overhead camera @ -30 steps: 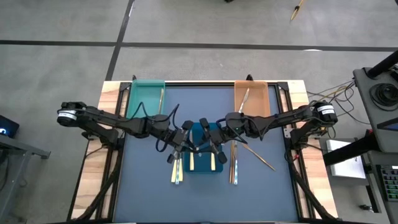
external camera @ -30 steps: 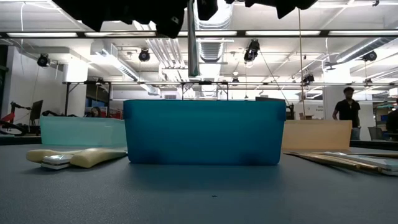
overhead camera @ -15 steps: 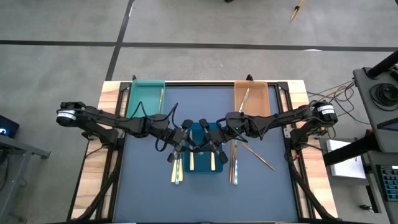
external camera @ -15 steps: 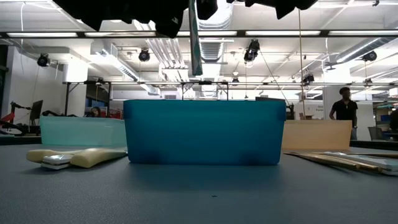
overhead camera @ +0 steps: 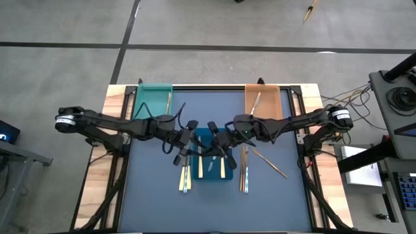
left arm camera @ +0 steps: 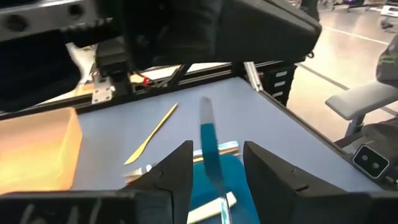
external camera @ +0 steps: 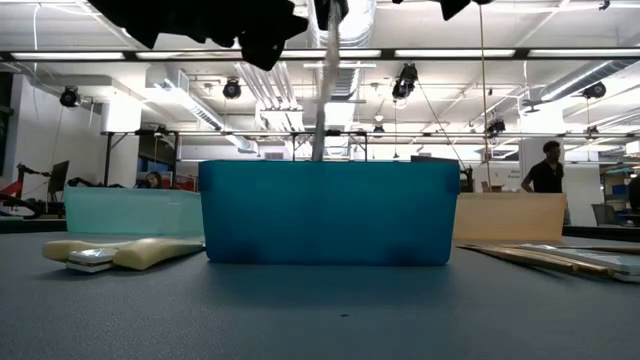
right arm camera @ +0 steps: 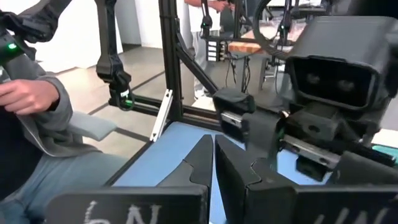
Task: Sort silverware by color (type)
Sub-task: Put the left blue and white knife into the orange bin
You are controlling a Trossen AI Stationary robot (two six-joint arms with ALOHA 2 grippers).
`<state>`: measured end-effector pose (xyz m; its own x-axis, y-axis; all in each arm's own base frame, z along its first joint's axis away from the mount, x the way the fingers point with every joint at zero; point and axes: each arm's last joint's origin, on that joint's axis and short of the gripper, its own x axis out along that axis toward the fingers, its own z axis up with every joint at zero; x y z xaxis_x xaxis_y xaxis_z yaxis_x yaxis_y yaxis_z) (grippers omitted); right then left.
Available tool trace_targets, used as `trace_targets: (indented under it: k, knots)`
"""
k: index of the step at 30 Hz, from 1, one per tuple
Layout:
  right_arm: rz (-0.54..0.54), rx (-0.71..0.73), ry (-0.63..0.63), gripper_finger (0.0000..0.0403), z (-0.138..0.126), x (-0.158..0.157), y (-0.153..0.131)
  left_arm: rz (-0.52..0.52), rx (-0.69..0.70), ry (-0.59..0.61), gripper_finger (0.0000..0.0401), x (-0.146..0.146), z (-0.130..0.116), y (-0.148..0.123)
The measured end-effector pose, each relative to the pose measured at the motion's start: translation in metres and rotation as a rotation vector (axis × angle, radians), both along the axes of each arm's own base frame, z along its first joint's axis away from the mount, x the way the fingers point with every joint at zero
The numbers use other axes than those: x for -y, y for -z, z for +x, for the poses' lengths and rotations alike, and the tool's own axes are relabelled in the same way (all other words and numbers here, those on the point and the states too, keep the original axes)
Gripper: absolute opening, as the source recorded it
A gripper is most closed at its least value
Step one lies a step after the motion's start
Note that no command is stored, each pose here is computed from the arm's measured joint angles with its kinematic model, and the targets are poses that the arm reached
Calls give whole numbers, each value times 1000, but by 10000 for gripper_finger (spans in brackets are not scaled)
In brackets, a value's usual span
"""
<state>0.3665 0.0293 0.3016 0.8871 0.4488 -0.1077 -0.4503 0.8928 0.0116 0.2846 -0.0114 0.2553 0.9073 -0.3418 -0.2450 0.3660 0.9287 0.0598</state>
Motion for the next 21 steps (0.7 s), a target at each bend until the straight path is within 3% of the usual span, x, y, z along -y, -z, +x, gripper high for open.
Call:
trace_targets:
  k: [7,15,21]
  knots:
    - [13,-39,17,8,0,0,3,14,-6,-2,125,-2,-9,-7]
    - [-6,-257,314,8,-15,9,9,-44,-136,-179,125,-5,-5,7]
    - [2,-411,498,8,-36,15,5,-80,-216,-215,125,-2,7,28]
